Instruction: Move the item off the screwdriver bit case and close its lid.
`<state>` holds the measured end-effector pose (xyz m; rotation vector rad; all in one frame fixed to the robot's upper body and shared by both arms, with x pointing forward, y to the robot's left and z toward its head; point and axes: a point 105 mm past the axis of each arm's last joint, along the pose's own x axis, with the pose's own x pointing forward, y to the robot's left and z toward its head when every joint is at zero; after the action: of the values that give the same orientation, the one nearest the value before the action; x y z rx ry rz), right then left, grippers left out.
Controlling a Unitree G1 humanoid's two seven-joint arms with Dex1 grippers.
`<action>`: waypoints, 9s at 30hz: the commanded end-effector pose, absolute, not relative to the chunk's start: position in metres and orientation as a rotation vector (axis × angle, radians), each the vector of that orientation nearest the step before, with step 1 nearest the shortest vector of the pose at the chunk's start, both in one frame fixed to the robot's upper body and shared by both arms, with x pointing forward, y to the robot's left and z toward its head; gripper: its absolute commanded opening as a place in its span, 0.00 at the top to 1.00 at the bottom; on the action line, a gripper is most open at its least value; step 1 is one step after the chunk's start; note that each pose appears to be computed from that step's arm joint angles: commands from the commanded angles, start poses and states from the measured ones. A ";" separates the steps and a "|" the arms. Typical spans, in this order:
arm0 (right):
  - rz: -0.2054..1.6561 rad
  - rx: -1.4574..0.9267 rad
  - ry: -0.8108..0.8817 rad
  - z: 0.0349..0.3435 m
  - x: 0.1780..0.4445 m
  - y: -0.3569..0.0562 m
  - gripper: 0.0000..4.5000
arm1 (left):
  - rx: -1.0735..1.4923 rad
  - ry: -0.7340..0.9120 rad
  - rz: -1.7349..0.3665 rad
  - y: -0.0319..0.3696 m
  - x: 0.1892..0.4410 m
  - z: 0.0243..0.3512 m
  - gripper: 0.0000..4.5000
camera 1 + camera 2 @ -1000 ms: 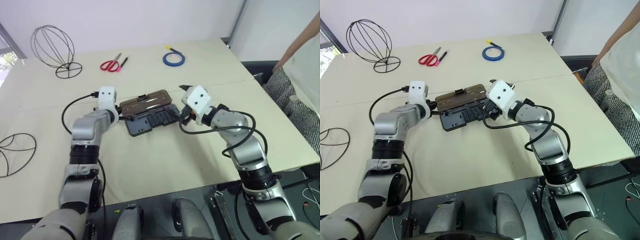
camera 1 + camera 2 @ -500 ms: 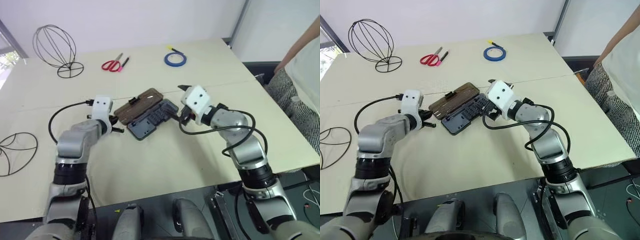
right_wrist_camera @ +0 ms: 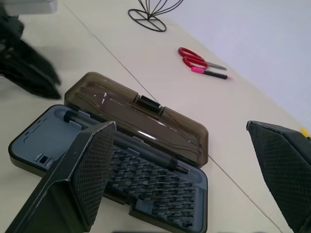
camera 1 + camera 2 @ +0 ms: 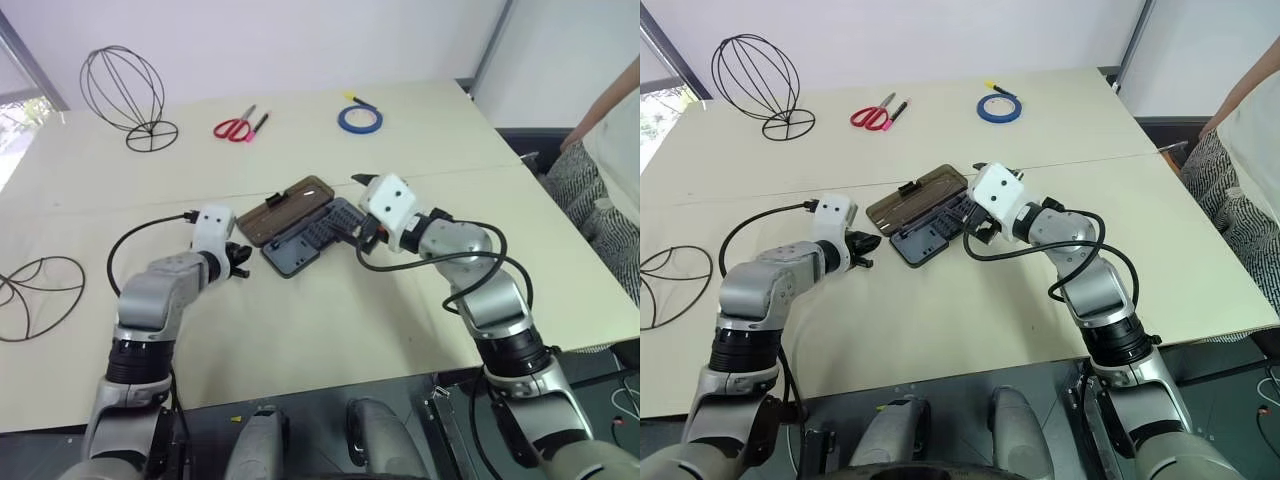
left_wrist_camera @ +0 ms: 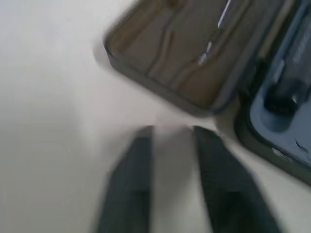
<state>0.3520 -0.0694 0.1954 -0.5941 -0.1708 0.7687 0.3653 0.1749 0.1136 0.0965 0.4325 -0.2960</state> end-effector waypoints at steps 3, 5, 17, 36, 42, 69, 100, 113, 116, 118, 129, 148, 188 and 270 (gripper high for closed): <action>0.784 -0.608 -0.239 0.212 0.349 -0.063 0.00 | 0.163 0.247 -0.269 0.185 0.378 0.157 0.03; 0.786 -0.609 -0.239 0.212 0.349 -0.063 0.00 | 0.176 0.231 -0.257 0.186 0.381 0.160 0.01; 0.786 -0.618 -0.242 0.213 0.350 -0.062 0.00 | 0.070 0.298 -0.114 0.173 0.415 0.134 0.01; 0.775 -0.615 -0.238 0.211 0.349 -0.063 0.00 | -0.206 0.476 0.118 0.147 0.405 0.116 0.01; 0.788 -0.617 -0.238 0.211 0.350 -0.061 0.00 | -0.246 0.497 0.194 0.151 0.392 0.117 0.01; 0.786 -0.619 -0.256 0.216 0.349 -0.056 0.00 | -0.155 0.490 0.193 0.155 0.403 0.107 0.83; 0.830 -0.607 -0.256 0.207 0.347 -0.050 0.00 | -0.011 0.583 0.208 0.205 0.299 0.072 1.00; 0.908 -0.648 -0.244 0.207 0.345 -0.044 0.00 | -0.072 0.536 0.264 0.197 0.294 0.073 1.00; 0.912 -0.655 -0.238 0.206 0.345 -0.045 0.00 | -0.023 0.445 0.199 0.192 0.304 0.088 1.00; 0.914 -0.657 -0.234 0.205 0.345 -0.045 0.00 | 0.006 0.381 0.162 0.189 0.309 0.098 1.00; 0.917 -0.658 -0.242 0.208 0.347 -0.042 0.00 | 0.057 0.287 0.074 0.179 0.313 0.112 0.05; 0.958 -0.627 -0.228 0.196 0.351 -0.032 0.00 | 0.305 -0.072 -0.519 0.185 0.328 0.202 0.29; 0.844 -0.632 -0.052 0.150 0.373 -0.076 0.00 | 0.187 0.415 -1.113 0.172 0.244 0.102 0.98; 1.043 -1.258 -0.376 0.179 0.347 -0.027 0.99 | -0.239 -0.093 -0.727 0.187 0.329 0.226 1.00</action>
<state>0.3507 -0.0316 0.1636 -1.2460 -0.3037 1.0760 0.3272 0.1764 0.2060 -0.1929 -0.0226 -0.7583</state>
